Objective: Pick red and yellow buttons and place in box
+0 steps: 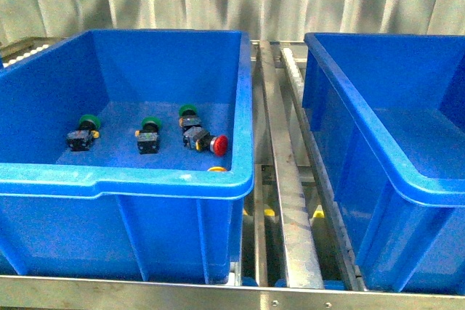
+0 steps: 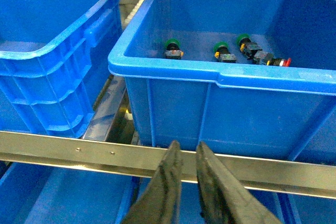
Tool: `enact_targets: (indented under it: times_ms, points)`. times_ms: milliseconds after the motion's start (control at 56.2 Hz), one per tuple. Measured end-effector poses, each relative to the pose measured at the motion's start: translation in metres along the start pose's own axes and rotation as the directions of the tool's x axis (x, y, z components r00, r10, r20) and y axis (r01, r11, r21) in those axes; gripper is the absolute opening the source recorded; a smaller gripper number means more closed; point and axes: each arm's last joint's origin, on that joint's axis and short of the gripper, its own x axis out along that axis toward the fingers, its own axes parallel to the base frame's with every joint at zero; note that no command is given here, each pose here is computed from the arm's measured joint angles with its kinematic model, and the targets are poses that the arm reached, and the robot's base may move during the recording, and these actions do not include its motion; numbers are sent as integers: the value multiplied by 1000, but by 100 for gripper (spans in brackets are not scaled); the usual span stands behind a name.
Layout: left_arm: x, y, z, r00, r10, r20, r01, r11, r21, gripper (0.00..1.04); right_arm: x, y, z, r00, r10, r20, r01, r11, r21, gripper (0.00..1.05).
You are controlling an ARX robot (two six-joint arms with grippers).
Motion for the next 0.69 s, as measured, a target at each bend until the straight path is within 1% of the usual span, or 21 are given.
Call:
enact_targets:
  times_ms: [53,125,142,178,196,392,427,481,570,694]
  points:
    - [0,0,0,1000,0,0,0,1000,0,39,-3,-1,-3,1000,-19,11,18,1000,13,34]
    - [0,0,0,1000,0,0,0,1000,0,53,-5,-2,-5,999,-43,26,42,998,38,34]
    - [0,0,0,1000,0,0,0,1000,0,55,-6,-3,-5,999,-45,29,43,998,39,34]
    - [0,0,0,1000,0,0,0,1000,0,62,-7,-3,-6,998,-49,36,48,998,48,34]
    - [0,0,0,1000,0,0,0,1000,0,64,-7,-3,-6,998,-54,41,52,997,57,34]
    - [0,0,0,1000,2,0,-2,1000,0,97,-14,-4,-5,994,-85,73,78,993,91,34]
    - [0,0,0,1000,2,0,-2,1000,1,99,-15,-3,-4,994,-77,76,70,993,93,34]
    - [0,0,0,1000,2,0,-2,1000,1,96,-16,-2,-5,993,-81,81,74,993,94,34]
    - [0,0,0,1000,0,0,0,1000,1,97,-17,-2,-8,990,-110,85,101,990,98,34]
    - [0,0,0,1000,-1,0,1,1000,1,97,-18,0,-10,990,-112,82,103,990,100,34]
